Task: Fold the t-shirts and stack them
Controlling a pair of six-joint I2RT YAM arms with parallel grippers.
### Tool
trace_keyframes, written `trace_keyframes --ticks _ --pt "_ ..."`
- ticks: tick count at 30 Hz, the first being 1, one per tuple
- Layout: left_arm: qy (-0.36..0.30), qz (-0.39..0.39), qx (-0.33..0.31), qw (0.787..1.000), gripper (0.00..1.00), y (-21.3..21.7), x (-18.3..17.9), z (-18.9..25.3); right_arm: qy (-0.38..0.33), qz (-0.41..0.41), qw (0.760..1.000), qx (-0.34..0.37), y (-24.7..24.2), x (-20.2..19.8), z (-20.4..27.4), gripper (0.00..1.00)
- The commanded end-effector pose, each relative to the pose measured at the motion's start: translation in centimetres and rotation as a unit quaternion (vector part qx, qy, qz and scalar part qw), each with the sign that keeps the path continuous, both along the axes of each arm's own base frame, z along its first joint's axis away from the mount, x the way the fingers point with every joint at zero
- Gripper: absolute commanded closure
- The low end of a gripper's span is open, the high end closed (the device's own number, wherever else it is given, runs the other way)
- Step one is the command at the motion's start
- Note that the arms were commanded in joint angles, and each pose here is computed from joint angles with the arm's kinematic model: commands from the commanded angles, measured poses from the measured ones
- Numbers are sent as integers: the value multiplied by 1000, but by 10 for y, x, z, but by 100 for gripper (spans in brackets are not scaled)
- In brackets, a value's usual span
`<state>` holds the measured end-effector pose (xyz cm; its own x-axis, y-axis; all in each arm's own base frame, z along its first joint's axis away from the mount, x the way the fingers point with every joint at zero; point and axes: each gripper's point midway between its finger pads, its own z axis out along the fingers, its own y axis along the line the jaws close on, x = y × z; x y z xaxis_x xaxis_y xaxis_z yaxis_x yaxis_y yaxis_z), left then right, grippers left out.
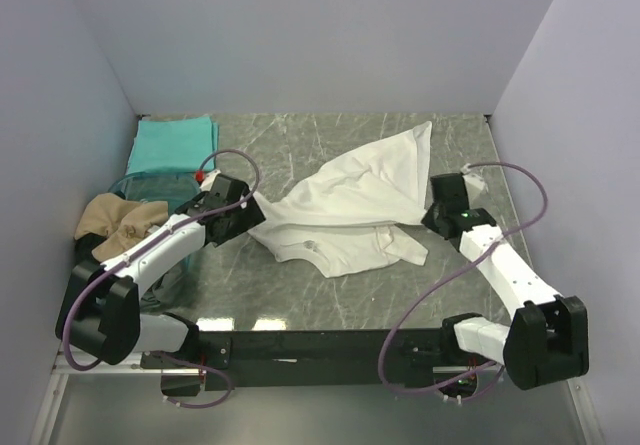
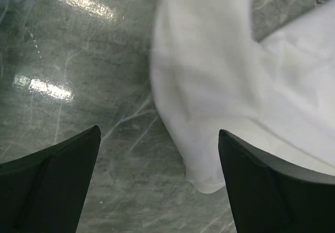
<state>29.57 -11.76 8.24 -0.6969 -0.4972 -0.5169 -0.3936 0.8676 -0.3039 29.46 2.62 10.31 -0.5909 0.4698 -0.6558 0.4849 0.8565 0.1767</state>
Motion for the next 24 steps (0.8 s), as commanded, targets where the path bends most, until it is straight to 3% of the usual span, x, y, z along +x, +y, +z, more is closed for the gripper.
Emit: trace_keyframes --ticks 1,4,9,18,21,24 --pt "-14 10 -5 1000 1 4 2 7 16 -105 993 -43 -53 -24 -6 100" --pt "-12 13 -8 1000 0 3 3 6 11 -146 988 -47 -75 -26 -5 100" --pt "-17 19 -21 999 0 1 13 7 35 -125 991 -22 -67 -16 -24 100" --pt "-55 -10 -61 997 1 -30 87 21 69 -117 991 -4 -61 -5 -50 100" --pt "-53 -13 -53 997 1 -36 107 14 84 -121 989 -3 -62 -8 -55 89" --pt "-46 -6 -29 999 1 -34 123 3 93 -128 987 -3 -62 -11 -55 60"
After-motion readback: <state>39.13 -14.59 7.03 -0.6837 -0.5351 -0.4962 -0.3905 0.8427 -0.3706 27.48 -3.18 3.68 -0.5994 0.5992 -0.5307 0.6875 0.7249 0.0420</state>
